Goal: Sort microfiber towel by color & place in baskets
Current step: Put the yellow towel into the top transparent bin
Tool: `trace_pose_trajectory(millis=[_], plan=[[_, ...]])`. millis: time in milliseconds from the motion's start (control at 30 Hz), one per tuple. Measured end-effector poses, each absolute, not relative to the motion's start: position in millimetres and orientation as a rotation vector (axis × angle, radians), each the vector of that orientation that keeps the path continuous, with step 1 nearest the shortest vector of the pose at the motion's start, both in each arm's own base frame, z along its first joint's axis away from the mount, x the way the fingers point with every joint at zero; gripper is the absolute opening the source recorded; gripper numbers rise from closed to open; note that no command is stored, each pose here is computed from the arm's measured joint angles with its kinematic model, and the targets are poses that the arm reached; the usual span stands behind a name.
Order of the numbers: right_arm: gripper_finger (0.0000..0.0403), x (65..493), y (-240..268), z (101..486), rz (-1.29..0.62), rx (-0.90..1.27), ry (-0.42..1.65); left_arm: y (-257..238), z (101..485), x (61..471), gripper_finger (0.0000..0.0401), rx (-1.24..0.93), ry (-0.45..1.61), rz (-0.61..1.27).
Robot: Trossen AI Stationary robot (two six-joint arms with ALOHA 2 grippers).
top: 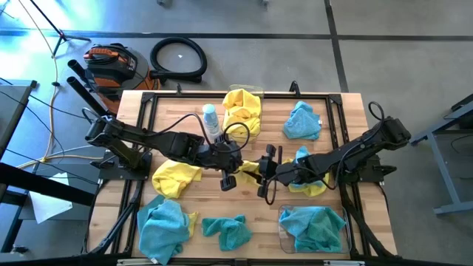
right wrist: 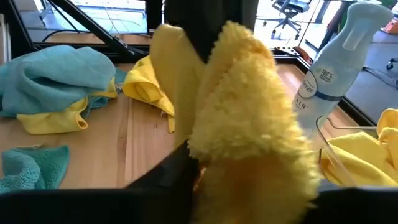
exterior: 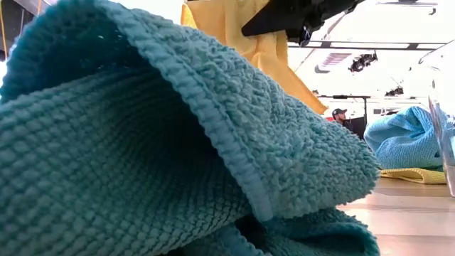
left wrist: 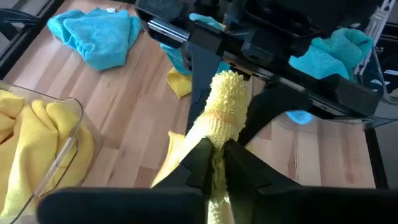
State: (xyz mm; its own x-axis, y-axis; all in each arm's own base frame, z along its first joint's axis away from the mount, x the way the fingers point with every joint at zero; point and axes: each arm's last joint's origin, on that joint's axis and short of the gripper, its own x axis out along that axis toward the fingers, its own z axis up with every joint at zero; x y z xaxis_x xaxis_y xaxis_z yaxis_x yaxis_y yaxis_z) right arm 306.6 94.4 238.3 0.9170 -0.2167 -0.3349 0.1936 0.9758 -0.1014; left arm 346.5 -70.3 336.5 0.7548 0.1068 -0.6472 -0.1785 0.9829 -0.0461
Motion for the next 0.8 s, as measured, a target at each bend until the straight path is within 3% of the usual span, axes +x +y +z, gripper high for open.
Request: trace_pose_trajectory(millis=[167, 233, 433, 600, 800], plan=[[0.0024, 306.1, 94.4, 237.5, -0.216, -0.044, 0.358, -70.5, 336.4, 346.5, 0.0078, -0.092, 0.702, 0.142], [0.0009, 305.8, 94.2, 236.7, -0.216, -0.047, 0.367, -69.3, 336.0, 346.4, 0.0098, -0.087, 0.707, 0.144], [0.0026, 303.3, 93.3, 233.3, -0.241, 0.024, 0.4, -57.0, 342.0, 320.7, 0.0125, -0.113, 0.824, 0.234], [0.0006, 297.5, 91.1, 235.3, -0.261, 0.044, 0.43, -66.0, 344.1, 285.2, 0.012, -0.053, 0.788, 0.369], [0.001, 291.5, 88.6, 246.9, -0.267, 0.073, 0.397, -86.0, 305.7, 239.4, 0.0118, -0.113, 0.717, 0.37]])
